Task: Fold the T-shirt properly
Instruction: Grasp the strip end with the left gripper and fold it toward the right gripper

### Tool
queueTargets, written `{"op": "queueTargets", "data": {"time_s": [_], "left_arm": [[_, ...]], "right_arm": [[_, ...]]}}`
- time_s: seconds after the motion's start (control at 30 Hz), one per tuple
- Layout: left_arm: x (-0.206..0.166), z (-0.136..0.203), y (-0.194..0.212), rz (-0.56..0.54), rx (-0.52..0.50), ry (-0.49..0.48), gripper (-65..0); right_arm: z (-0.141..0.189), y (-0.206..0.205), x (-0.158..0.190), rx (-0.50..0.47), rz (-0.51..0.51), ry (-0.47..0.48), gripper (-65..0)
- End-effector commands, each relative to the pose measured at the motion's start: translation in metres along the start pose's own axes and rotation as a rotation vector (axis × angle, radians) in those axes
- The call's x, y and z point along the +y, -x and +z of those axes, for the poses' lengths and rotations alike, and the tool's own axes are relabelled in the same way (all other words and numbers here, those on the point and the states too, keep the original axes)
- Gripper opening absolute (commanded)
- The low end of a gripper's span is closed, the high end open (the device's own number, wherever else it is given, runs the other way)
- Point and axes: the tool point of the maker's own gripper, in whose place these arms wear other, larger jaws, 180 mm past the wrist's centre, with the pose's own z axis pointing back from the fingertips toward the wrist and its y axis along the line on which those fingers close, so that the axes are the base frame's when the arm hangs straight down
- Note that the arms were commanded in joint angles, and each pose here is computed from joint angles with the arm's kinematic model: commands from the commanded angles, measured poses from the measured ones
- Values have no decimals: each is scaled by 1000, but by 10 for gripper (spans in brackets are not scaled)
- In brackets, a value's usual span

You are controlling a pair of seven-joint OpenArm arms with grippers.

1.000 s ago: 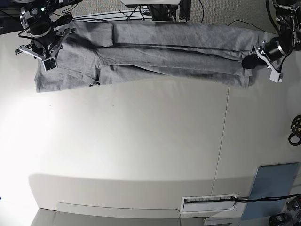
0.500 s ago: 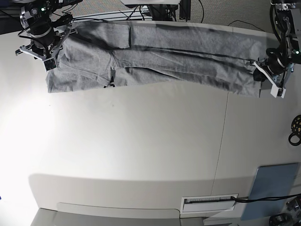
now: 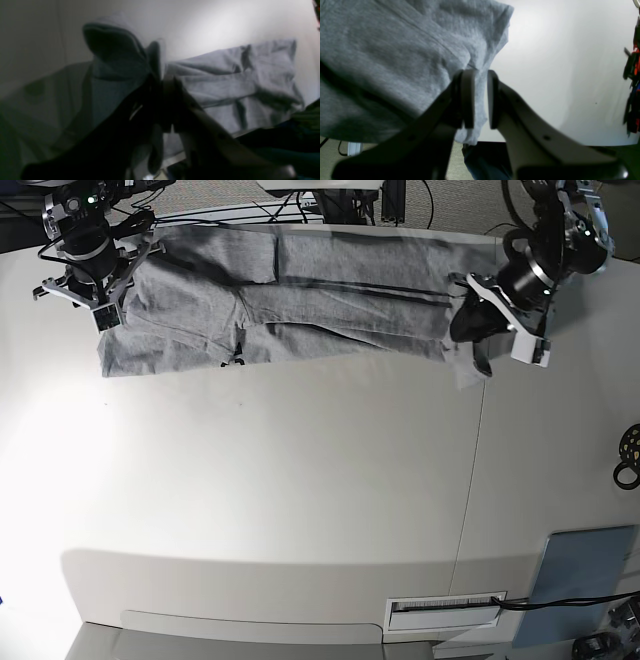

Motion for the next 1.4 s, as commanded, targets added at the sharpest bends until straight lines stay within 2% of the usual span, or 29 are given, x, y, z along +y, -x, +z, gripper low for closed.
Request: {"op": "queueTargets", "data": {"time_s": [0.0, 0.2, 0.37, 0.63, 0.93, 1.1, 1.37], "left_arm": [[-14, -1, -3, -4, -20, 44, -650], [-76, -27, 23, -13, 59, 193, -650], [-117, -44, 37, -68, 95, 252, -650], [-152, -72, 42, -92, 117, 298, -650], [-161, -93, 46, -45, 143, 334, -650], [-169, -93, 39, -44, 125, 383, -650], [-169, -94, 34, -44, 105, 383, -650]], "right_arm": [[4, -8, -6, -37, 12, 22, -551], [4, -9, -6, -37, 12, 23, -551], [4, -8, -6, -35, 12, 22, -551], [4, -8, -6, -35, 12, 23, -551], [4, -8, -6, -34, 12, 23, -551], [4, -9, -6, -37, 12, 23, -551], [4, -8, -6, -36, 12, 22, -551]]}}
